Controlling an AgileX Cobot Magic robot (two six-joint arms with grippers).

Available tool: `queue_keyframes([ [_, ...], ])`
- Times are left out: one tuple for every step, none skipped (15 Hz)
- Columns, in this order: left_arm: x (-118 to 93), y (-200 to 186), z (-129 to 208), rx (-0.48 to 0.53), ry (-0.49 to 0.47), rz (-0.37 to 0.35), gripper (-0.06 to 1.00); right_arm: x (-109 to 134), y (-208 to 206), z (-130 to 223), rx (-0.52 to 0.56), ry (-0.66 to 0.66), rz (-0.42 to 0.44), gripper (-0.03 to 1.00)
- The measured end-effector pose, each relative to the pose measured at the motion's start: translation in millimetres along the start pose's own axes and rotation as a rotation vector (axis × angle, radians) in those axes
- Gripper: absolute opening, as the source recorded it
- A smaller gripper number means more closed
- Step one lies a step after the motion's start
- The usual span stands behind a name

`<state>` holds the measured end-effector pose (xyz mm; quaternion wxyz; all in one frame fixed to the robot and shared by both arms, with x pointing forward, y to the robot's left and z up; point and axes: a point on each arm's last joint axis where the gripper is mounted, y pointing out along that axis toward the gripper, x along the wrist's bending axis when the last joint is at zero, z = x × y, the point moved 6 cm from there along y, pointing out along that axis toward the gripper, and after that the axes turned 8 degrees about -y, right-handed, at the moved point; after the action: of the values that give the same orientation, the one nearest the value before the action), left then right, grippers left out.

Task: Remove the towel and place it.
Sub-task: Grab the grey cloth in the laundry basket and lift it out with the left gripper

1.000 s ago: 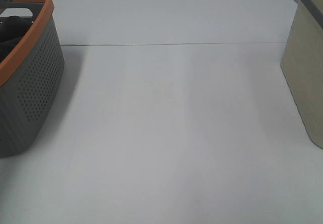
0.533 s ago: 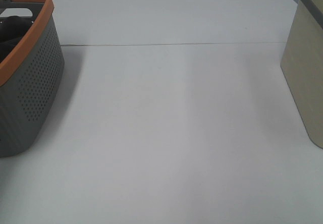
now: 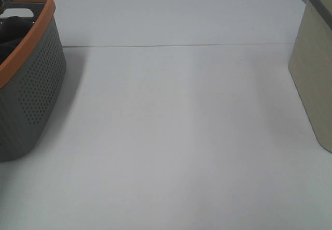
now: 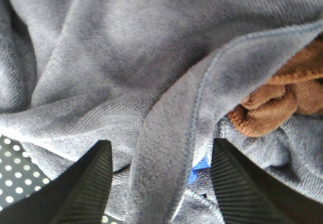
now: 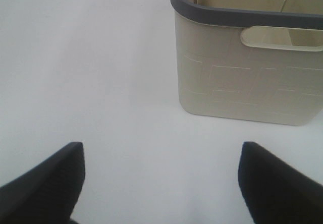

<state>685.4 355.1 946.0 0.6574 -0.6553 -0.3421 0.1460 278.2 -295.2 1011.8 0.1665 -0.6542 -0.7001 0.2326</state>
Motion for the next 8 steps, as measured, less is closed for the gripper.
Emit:
queue_keyframes([
  [0.2, 0.0, 0.0, 0.000, -0.042, -0.001, 0.55, 0.0, 0.0, 0.0, 0.000, 0.000, 0.000, 0.74],
  [0.2, 0.9, 0.0, 0.001, -0.085, -0.001, 0.55, 0.0, 0.0, 0.0, 0.000, 0.000, 0.000, 0.74],
  [0.4, 5.3, 0.8, 0.011, -0.118, 0.000, 0.55, 0.0, 0.0, 0.0, 0.000, 0.000, 0.000, 0.74],
  [2.1, 7.5, 1.1, 0.014, -0.117, -0.010, 0.52, 0.0, 0.0, 0.0, 0.000, 0.000, 0.000, 0.74],
  [4.0, 8.8, 2.2, 0.023, -0.108, -0.022, 0.43, 0.0, 0.0, 0.0, 0.000, 0.000, 0.000, 0.74],
  [4.4, 8.8, 2.2, 0.023, -0.107, -0.025, 0.38, 0.0, 0.0, 0.0, 0.000, 0.000, 0.000, 0.74],
  [5.7, 8.7, 2.5, 0.024, -0.103, -0.033, 0.25, 0.0, 0.0, 0.0, 0.000, 0.000, 0.000, 0.74],
  [5.7, 8.7, 2.5, 0.024, -0.103, -0.033, 0.10, 0.0, 0.0, 0.0, 0.000, 0.000, 0.000, 0.74],
])
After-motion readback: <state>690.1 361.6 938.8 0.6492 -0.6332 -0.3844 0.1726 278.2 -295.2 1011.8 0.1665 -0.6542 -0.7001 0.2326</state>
